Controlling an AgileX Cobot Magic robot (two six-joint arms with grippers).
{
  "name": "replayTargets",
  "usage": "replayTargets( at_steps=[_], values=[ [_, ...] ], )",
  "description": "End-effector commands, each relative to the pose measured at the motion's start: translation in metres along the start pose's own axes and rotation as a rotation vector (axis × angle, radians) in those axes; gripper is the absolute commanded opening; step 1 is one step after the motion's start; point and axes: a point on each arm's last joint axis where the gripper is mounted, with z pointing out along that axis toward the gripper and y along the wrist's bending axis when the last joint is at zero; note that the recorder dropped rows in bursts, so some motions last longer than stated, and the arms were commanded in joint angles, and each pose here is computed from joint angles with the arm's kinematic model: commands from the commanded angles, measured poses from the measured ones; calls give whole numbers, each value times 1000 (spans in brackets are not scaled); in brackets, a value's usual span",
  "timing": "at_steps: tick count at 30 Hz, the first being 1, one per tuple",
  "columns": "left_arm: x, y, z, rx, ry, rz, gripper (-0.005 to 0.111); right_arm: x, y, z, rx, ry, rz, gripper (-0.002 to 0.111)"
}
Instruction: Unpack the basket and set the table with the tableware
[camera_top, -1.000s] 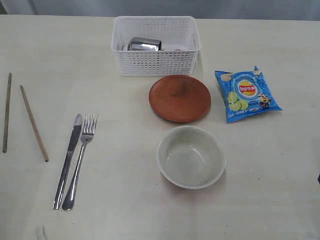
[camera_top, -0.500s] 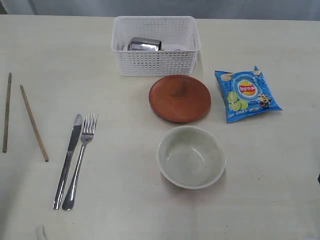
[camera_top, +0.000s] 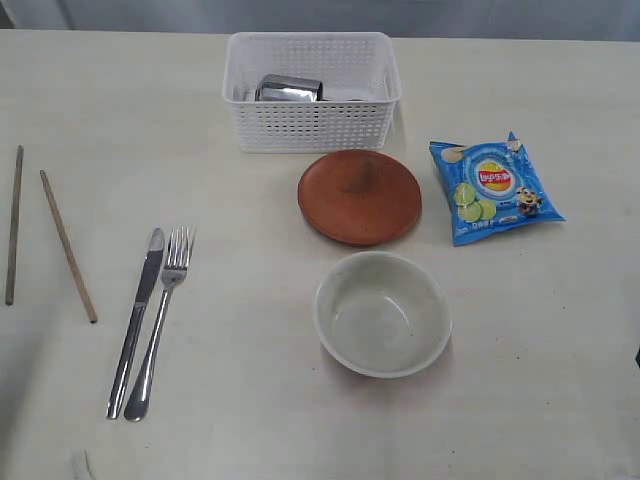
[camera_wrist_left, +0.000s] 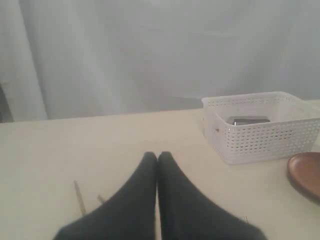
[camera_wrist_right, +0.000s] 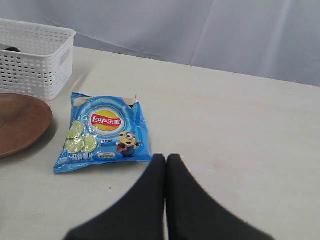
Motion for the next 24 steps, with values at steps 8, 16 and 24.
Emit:
replayTargets(
  at_steps=[8,16,24],
  values=[
    [15,1,-1,-14,154,4,0,1,0,0,3,-1,-5,0],
    [15,1,-1,-14,154,4,0,1,0,0,3,-1,-5,0],
    [15,1,-1,-14,154,4,0,1,0,0,3,-1,-5,0]
  ],
)
